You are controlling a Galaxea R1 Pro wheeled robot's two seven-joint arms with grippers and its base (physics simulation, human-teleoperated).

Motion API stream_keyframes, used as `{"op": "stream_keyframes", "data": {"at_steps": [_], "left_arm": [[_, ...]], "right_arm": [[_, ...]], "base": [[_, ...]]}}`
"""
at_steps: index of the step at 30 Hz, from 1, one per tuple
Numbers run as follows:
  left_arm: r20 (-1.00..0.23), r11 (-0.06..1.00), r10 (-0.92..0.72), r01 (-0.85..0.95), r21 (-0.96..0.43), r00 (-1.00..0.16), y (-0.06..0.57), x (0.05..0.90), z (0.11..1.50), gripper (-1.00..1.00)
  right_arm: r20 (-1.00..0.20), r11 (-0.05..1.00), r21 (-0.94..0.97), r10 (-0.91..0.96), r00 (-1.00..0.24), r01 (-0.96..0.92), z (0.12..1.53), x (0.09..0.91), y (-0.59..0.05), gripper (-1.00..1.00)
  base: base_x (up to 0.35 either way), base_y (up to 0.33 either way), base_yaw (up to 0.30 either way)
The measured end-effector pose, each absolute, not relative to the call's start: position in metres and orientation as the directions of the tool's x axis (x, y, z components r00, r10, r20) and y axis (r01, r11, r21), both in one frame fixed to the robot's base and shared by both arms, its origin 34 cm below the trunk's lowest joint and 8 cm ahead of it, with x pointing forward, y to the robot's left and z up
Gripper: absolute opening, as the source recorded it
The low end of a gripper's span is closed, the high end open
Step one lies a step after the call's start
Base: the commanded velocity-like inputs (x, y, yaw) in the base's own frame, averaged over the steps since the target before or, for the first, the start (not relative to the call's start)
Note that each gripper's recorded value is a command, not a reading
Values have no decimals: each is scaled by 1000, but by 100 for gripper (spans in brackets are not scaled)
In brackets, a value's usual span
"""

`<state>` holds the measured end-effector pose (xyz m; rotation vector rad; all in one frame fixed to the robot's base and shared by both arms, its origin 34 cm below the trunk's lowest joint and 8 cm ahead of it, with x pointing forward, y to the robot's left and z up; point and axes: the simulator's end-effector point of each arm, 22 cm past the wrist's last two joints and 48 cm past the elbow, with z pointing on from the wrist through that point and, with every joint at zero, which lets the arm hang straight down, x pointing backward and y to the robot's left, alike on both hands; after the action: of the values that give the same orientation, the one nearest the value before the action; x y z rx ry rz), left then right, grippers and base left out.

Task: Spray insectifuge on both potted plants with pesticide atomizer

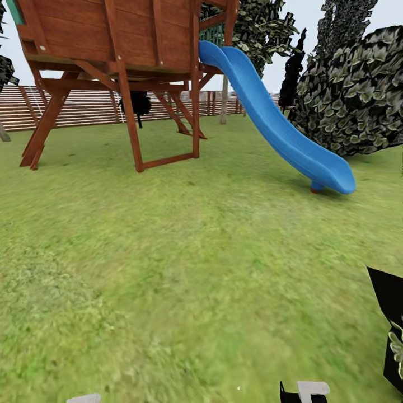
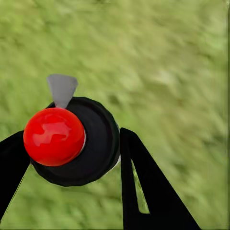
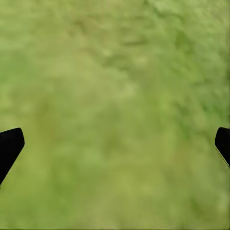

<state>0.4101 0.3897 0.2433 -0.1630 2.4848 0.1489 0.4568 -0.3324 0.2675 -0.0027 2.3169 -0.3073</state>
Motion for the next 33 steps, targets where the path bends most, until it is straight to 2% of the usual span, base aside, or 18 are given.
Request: {"op": "stream_keyframes", "data": {"at_steps": [8,33], "left_arm": [[-608,986,-81,-153,68,-790,390,410,243,-100],[-606,986,-82,-154,68,-791,390,410,243,-100]], "right_arm": [[-714,971,-222,-97,-693,93,268,457,-333,100],[-714,971,-222,-97,-694,93,267,457,-333,100]], "base": [[340,0,-70],[340,0,-261]]}}
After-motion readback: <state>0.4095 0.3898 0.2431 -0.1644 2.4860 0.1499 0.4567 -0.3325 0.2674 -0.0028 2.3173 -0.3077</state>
